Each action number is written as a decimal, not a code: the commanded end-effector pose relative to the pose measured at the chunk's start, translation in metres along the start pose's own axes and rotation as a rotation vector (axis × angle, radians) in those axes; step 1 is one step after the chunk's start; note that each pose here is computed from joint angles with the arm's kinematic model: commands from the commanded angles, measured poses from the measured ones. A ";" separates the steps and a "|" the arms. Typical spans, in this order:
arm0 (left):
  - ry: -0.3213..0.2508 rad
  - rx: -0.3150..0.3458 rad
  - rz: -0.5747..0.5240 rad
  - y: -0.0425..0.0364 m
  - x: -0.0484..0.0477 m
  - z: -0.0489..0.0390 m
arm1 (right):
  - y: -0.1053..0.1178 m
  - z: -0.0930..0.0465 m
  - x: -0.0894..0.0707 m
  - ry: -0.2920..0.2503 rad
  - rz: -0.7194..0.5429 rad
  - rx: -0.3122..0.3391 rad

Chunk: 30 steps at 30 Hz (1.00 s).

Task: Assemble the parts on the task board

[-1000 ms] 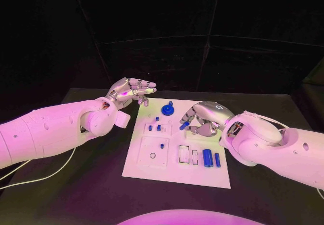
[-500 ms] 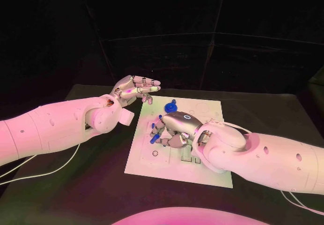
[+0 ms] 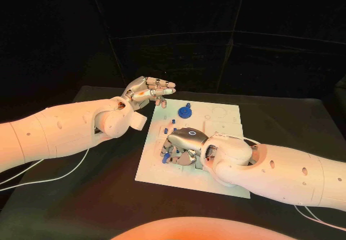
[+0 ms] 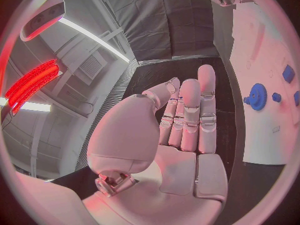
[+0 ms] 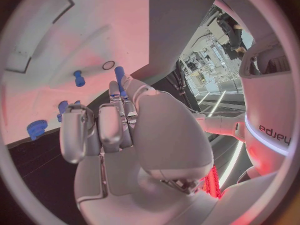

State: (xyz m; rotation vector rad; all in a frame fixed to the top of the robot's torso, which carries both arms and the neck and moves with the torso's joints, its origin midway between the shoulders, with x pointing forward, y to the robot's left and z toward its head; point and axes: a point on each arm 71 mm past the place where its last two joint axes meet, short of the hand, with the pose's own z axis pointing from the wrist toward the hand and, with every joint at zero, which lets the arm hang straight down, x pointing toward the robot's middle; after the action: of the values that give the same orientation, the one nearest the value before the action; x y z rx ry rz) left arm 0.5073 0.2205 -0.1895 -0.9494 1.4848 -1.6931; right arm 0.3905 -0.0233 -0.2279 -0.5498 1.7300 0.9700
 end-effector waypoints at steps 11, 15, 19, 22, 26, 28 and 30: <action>0.002 0.009 -0.005 -0.0018 0.0007 0.0009 | -0.008 0.002 0.002 0.020 -0.110 0.070; 0.002 0.009 -0.005 -0.0018 0.0005 0.0009 | -0.009 0.000 0.000 -0.007 -0.118 0.076; 0.001 0.009 -0.004 -0.0018 0.0000 0.0008 | -0.009 -0.001 0.000 -0.015 -0.121 0.075; 0.000 0.009 -0.004 -0.0018 -0.0002 0.0008 | -0.010 -0.002 0.000 -0.005 -0.124 0.078; 0.001 0.008 -0.004 -0.0017 -0.0001 0.0009 | -0.010 -0.002 0.002 0.019 -0.127 0.075; 0.001 0.008 -0.005 -0.0017 0.0001 0.0010 | -0.009 -0.001 0.003 0.029 -0.127 0.071; 0.002 0.008 -0.005 -0.0016 0.0003 0.0012 | -0.006 0.000 0.003 0.035 -0.128 0.066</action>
State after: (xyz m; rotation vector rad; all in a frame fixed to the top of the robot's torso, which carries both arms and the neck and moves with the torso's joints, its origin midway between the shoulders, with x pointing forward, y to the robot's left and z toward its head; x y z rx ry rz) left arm 0.5078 0.2210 -0.1894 -0.9496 1.4836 -1.6909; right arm 0.3941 -0.0277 -0.2327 -0.6066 1.7201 0.8372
